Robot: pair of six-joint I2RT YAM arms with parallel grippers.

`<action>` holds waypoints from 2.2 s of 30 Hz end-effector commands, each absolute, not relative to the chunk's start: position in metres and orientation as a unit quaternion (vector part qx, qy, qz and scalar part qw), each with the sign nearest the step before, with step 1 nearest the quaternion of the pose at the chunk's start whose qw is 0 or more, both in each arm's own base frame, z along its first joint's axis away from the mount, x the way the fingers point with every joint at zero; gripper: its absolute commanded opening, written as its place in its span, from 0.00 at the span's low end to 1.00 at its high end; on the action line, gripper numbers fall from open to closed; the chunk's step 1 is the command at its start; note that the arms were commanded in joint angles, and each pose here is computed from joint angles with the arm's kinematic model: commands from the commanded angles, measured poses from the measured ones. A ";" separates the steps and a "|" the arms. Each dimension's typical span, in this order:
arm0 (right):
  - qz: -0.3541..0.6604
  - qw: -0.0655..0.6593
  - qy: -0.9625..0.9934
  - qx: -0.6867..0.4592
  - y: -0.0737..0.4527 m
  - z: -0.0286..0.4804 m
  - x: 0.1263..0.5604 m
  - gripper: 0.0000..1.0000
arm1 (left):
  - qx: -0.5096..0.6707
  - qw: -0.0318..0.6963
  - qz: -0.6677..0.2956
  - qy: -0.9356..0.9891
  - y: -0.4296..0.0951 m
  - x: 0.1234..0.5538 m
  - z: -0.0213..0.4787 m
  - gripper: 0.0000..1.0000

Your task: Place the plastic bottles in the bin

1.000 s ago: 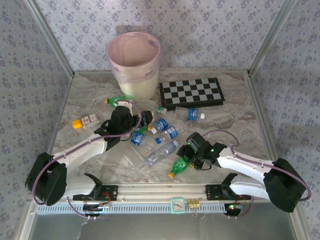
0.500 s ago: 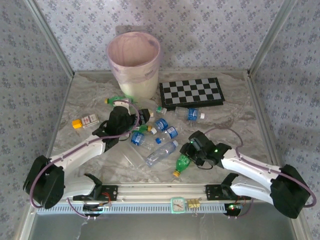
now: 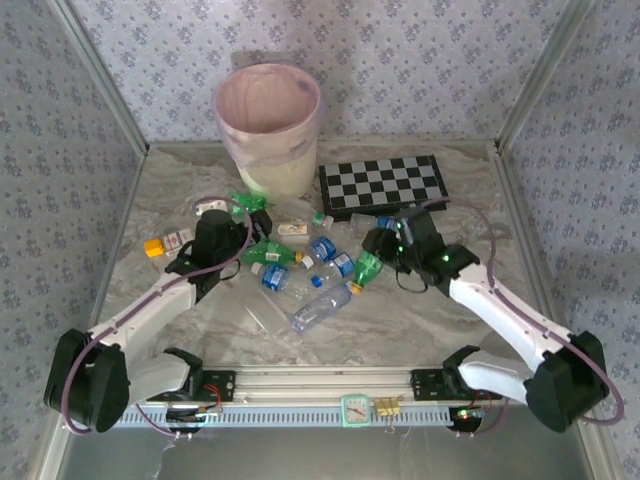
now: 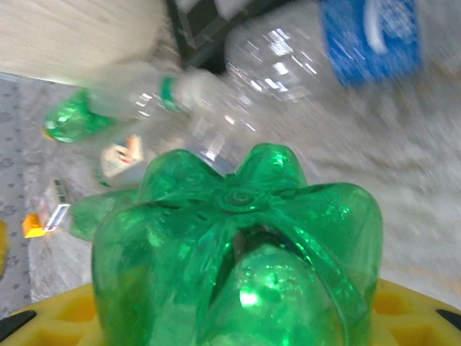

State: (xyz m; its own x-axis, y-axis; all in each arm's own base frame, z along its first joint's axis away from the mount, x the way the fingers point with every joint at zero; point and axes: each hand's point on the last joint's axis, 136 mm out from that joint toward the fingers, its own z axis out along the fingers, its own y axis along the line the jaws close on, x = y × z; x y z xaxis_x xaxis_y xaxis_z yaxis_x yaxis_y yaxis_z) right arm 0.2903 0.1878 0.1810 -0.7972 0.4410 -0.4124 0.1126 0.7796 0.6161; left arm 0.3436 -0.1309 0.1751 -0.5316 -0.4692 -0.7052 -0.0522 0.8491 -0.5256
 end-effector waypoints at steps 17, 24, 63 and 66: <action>0.434 0.455 0.777 -0.019 0.293 0.359 0.460 0.44 | -0.260 0.466 -0.206 0.820 -0.066 0.306 0.171 1.00; 0.460 0.496 0.736 -0.022 0.311 0.391 0.500 0.44 | -0.274 0.446 -0.228 0.821 -0.069 0.293 0.152 1.00; 0.461 0.600 0.653 -0.042 0.364 0.396 0.577 0.48 | -0.233 0.416 -0.256 0.841 -0.090 0.293 0.149 1.00; 0.454 0.600 0.657 -0.047 0.366 0.391 0.579 0.57 | -0.234 0.416 -0.258 0.840 -0.091 0.292 0.150 1.00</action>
